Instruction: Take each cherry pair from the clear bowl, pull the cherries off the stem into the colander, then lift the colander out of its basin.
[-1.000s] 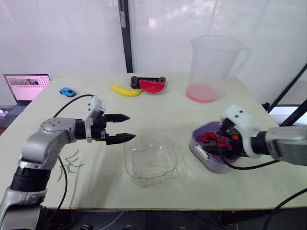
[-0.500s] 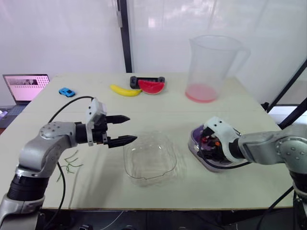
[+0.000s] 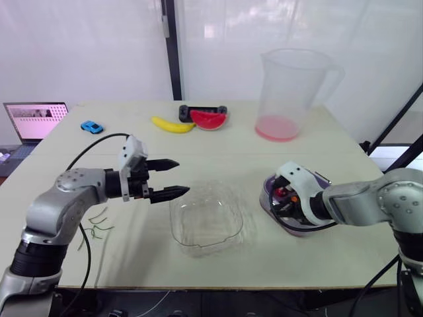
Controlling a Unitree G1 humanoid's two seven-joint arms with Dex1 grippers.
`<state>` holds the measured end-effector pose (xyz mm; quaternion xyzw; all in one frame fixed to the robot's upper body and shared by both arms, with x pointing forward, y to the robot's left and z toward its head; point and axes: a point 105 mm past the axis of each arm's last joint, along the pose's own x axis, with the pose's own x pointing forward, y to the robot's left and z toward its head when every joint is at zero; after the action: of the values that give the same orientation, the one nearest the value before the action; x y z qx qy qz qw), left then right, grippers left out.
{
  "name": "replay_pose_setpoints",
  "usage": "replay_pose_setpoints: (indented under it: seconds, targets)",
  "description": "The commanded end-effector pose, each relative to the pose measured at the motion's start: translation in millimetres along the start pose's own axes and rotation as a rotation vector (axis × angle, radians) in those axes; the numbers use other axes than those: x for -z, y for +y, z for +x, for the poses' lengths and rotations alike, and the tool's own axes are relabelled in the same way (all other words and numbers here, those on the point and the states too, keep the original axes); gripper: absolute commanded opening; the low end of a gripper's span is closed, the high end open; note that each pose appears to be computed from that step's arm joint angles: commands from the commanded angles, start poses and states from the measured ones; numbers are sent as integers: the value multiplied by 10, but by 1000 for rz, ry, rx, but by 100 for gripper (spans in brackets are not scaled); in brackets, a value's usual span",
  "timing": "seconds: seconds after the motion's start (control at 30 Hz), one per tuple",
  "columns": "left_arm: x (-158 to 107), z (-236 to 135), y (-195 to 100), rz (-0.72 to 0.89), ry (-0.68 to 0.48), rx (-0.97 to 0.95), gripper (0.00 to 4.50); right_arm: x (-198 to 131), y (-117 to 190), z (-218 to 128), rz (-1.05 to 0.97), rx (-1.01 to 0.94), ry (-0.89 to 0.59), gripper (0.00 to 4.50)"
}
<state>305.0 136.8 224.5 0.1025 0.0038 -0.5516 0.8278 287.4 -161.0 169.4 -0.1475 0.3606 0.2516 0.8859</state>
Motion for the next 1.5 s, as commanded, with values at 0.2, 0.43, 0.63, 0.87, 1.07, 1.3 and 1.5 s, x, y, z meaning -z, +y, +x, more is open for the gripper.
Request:
replay_pose_setpoints:
  seconds: [0.2,0.43,0.63,0.87,1.07,1.3,1.5]
  targets:
    - [-127,8,-7,53,-23,8,450,-36,-61,-99,-17,49,-1,98]
    - [-118,15,-2,61,-23,7,450,-51,-73,-120,-18,67,-7,22]
    - [-146,29,14,58,-39,2,450,-48,-57,-170,-22,59,-4,22]
    - [-115,39,28,62,-27,5,450,-22,-33,-259,-79,64,25,22]
    - [-93,70,46,64,-27,10,450,-57,-51,-401,-153,90,38,22]
    - [-108,114,63,64,-36,31,450,-122,-75,-601,-250,121,14,22]
    - [-119,134,90,68,-37,36,450,-208,-158,-748,-225,127,-31,22]
